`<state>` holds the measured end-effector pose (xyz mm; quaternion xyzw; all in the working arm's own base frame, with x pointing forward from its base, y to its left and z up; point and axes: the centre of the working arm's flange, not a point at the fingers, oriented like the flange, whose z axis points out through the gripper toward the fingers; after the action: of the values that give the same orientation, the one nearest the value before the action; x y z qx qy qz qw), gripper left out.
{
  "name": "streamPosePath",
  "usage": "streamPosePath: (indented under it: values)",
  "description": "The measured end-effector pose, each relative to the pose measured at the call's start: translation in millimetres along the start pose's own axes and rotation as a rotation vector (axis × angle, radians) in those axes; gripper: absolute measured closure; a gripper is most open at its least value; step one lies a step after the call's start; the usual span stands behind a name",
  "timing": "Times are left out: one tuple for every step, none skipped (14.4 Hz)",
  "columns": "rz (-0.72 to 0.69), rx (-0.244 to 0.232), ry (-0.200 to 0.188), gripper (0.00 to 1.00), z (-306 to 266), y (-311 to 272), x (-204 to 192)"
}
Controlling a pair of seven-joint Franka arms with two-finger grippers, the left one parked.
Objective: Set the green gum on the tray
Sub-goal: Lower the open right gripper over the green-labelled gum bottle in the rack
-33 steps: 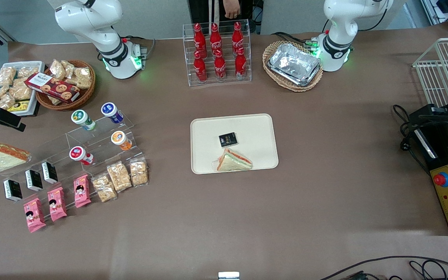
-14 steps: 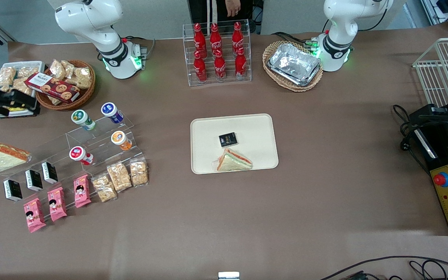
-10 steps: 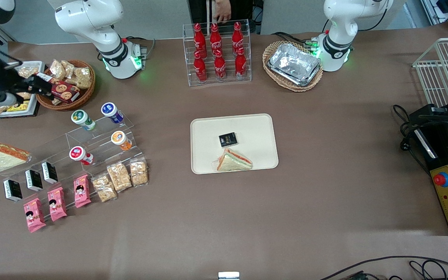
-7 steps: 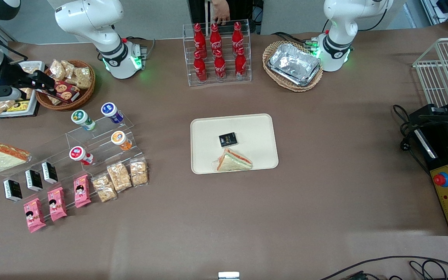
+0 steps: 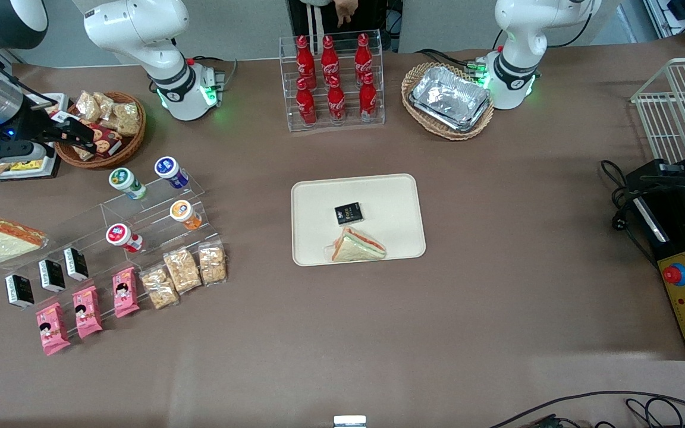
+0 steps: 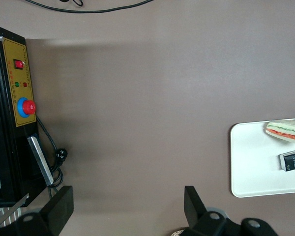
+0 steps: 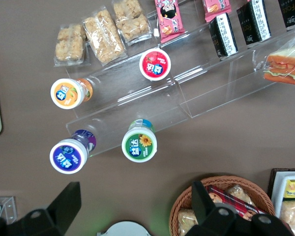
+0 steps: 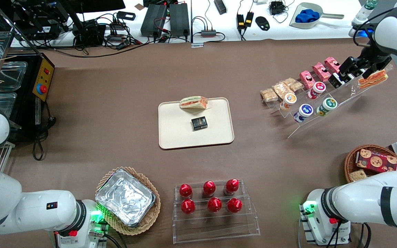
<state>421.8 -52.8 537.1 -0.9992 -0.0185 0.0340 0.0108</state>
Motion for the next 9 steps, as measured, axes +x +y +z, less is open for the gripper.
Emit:
streamPosePath:
  values:
    - [0.004,0.004,0.005,0.00,6.1,2.3,-2.3]
    - [0.007,0.006,0.010,0.00,12.3,3.6,-3.6]
    - [0.007,0.007,0.014,0.00,19.3,3.4,-4.4]
    - [0.005,0.008,0.018,0.00,26.2,2.6,-4.2]
    - [0.003,0.008,0.025,0.00,33.9,1.4,-3.4]
    - [0.001,0.008,0.033,0.00,43.2,0.0,-2.9]
    - [-0.002,0.009,0.040,0.00,54.0,-1.7,-2.6]
    - [-0.005,0.009,0.045,0.00,66.0,-3.4,-2.8]
    - [-0.006,0.010,0.046,0.00,78.0,-4.3,-3.1]
